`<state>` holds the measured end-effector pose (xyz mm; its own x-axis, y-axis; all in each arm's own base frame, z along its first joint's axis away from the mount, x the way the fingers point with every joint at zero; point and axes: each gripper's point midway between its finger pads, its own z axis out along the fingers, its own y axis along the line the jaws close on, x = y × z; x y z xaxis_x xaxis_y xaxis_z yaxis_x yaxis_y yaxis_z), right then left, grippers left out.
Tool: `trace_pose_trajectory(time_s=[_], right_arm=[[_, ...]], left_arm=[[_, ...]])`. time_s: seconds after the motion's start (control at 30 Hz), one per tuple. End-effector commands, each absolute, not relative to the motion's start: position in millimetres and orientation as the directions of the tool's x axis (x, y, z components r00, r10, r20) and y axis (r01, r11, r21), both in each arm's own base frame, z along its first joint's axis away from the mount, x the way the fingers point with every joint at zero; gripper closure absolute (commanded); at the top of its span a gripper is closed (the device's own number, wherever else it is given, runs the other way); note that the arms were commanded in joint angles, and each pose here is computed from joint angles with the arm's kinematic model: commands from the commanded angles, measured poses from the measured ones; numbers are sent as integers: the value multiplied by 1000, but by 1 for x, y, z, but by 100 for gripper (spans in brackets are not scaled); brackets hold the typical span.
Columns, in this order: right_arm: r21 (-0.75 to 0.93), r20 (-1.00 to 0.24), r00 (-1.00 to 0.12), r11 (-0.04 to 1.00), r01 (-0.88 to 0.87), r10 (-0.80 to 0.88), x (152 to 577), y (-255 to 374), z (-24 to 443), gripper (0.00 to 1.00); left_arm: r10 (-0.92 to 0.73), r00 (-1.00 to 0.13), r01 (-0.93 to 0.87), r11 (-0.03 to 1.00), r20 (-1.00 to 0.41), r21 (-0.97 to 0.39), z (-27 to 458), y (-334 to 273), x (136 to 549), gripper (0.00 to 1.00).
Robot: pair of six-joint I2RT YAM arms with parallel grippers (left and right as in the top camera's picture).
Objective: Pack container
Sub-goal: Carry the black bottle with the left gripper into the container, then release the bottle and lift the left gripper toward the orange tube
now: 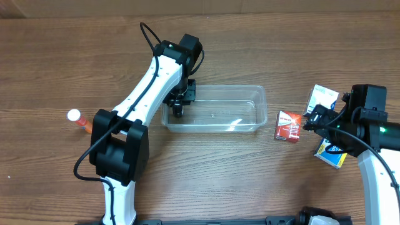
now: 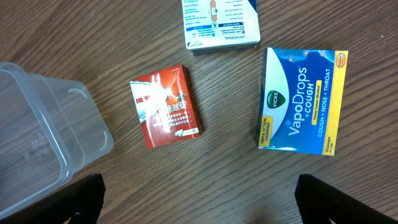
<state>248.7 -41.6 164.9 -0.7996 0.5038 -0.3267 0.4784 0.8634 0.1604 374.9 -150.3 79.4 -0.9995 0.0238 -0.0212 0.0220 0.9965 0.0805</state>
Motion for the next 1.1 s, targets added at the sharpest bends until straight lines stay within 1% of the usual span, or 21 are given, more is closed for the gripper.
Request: trace_pose_trajectory(time_s=[0.0,0.23,0.27,0.3,0.33,0.5,0.6,0.67,0.73,0.8,0.9,0.97,1.03,1.07], right_arm=[[173,-348,-790,863,475,505,253,-42,173,0],[174,-348,-790,863,475,505,254,-42,173,0],[173,-348,-790,863,475,505,253,-42,173,0],[173,-348,-790,863,475,505,253,-42,173,0],[173,-347,-790,863,475,505,253,-42,173,0],[173,-348,-790,863,475,505,253,-42,173,0],[173,-348,-790,863,475,505,253,-42,173,0],[173,-348,-790,863,475,505,253,-42,173,0],[173,-347,-790,863,475,505,253,-42,173,0],[173,-347,-790,863,475,505,253,-42,173,0],[173,-348,-790,863,475,505,254,-42,173,0],[173,-348,-790,863,475,505,254,-42,173,0],[174,-348,-790,863,475,505,254,-42,173,0],[174,-348,-790,863,475,505,254,-42,173,0]], left_arm=[[10,-1000,9,998,-13,62,78,-154,379,65],[18,-1000,18,998,-2,67,81,-153,376,59],[18,-1000,18,998,-4,66,82,-153,377,57],[18,-1000,17,998,-8,65,83,-154,378,52],[21,-1000,20,998,-13,62,85,-154,379,51],[25,-998,22,998,-50,59,107,-156,387,50],[24,-995,14,995,-97,102,134,-148,394,50],[-13,-986,-33,992,-164,121,167,-139,400,48],[-75,-971,-98,991,-225,92,201,-128,399,46],[-125,-950,-146,988,-286,53,233,-113,393,41],[-166,-923,-185,982,-348,23,278,-83,368,41],[-172,-907,-192,981,-385,14,307,-61,339,40],[-170,-896,-189,982,-411,5,322,-50,319,40],[-181,-883,-199,980,-434,-5,330,-43,307,39]])
